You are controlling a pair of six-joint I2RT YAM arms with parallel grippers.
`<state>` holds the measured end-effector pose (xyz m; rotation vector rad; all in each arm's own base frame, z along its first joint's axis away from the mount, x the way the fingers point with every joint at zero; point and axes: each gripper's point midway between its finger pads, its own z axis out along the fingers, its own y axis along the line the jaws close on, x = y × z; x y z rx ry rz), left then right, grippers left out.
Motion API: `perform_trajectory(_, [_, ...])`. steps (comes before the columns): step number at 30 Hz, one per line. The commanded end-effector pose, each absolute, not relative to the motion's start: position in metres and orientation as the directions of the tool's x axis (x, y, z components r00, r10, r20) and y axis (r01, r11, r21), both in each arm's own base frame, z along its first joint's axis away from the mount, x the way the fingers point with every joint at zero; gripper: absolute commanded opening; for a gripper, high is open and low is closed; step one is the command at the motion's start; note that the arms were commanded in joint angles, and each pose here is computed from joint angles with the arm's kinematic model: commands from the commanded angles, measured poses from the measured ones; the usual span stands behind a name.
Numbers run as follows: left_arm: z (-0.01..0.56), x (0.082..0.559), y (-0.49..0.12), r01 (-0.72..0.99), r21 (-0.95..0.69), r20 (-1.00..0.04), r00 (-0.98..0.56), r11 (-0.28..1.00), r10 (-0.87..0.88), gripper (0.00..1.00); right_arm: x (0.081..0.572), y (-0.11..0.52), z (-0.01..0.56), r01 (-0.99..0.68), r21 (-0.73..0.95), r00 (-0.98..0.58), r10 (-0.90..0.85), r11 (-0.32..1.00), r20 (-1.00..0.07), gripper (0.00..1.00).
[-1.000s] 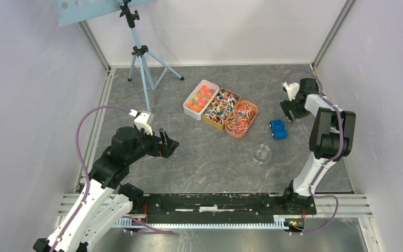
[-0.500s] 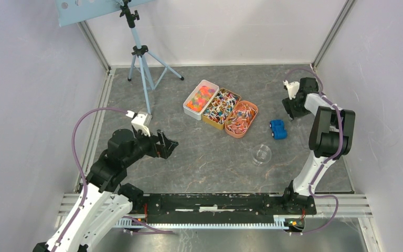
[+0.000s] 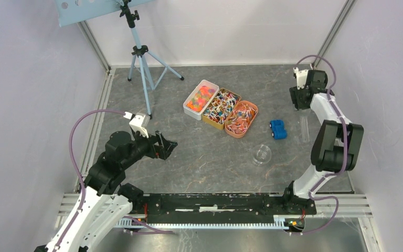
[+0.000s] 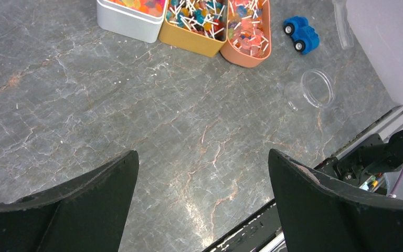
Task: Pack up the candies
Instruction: Pick up the spatula from the center of the board.
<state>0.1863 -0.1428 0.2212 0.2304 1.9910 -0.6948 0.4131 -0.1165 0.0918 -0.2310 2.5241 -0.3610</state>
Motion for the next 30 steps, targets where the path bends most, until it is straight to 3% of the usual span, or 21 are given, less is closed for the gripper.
perform_trajectory(1, [0.234,0.187,-0.144,0.461,-0.370,-0.879,-0.456,0.807,-0.143,1.00,0.425,-0.097,0.158,-0.018,-0.235,-0.691,-0.181,0.972,-0.699,0.57])
perform_trajectory(9, [0.261,0.183,-0.161,0.514,-0.427,-0.862,-0.479,0.744,-0.163,1.00,0.406,-0.006,0.218,-0.199,-0.144,-0.451,-0.221,0.969,-0.864,0.57])
perform_trajectory(16, [0.289,0.183,-0.179,0.587,-0.465,-0.865,-0.461,0.663,-0.198,1.00,0.378,0.078,0.263,-0.373,0.033,-0.280,-0.079,0.927,-0.957,0.57])
perform_trajectory(19, [0.293,0.187,-0.183,0.598,-0.461,-0.868,-0.456,0.656,-0.195,0.99,0.355,0.120,0.283,-0.501,0.189,-0.208,0.094,0.844,-0.974,0.58])
perform_trajectory(25, [0.315,0.185,-0.195,0.641,-0.500,-0.860,-0.448,0.582,-0.246,1.00,0.294,0.165,0.315,-0.696,0.475,-0.172,0.516,0.540,-0.839,0.59])
perform_trajectory(30, [0.324,0.182,-0.216,0.689,-0.553,-0.832,-0.492,0.468,-0.257,1.00,0.251,0.174,0.325,-0.769,0.552,-0.205,0.692,0.324,-0.692,0.62])
